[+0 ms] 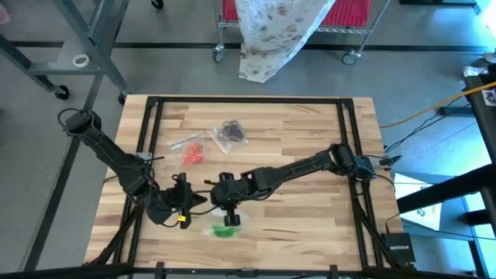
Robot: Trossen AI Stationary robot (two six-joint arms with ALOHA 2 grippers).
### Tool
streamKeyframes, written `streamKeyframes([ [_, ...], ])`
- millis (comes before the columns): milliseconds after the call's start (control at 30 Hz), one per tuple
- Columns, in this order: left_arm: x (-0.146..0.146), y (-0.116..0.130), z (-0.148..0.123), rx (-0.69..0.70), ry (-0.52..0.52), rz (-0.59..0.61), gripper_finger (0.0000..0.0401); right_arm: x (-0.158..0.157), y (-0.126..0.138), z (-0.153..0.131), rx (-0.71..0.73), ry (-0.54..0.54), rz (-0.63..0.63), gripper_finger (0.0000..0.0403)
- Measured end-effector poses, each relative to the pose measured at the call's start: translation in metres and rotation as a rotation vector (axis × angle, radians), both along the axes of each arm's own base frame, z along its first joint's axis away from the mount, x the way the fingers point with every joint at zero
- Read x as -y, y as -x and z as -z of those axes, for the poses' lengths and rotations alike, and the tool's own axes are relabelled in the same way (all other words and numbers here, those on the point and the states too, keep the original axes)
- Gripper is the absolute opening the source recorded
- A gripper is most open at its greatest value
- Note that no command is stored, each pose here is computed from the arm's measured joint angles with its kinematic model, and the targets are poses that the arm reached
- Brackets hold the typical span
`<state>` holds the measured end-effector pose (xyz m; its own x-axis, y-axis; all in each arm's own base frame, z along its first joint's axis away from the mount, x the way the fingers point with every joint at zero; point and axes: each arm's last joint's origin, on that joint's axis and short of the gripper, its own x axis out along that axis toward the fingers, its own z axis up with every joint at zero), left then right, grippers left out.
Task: Sort rubber bands
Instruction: Close the transparent zip bag
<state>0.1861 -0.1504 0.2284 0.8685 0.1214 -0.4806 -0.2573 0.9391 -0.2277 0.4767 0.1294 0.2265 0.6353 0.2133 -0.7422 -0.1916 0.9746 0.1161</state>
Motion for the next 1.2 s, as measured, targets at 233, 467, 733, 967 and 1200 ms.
streamKeyframes([
  [233,-0.002,0.001,0.004,-0.025,0.067,-0.049,0.0020,0.000,0.000,0.000,0.004,0.009,-0.003,0.0005],
  [467,-0.002,-0.006,0.013,-0.046,0.059,-0.078,0.0082,0.002,-0.003,-0.002,0.063,0.095,0.026,0.0005],
  [733,0.000,-0.009,0.015,-0.044,0.044,-0.065,0.0097,0.003,-0.006,-0.005,0.103,0.118,0.050,0.0005],
  [967,0.000,-0.009,0.015,-0.045,0.044,-0.067,0.0098,0.003,-0.006,-0.005,0.109,0.136,0.032,0.0005],
  [1200,0.000,-0.009,0.015,-0.047,0.043,-0.067,0.0098,0.003,-0.006,-0.005,0.107,0.127,0.029,0.0013],
])
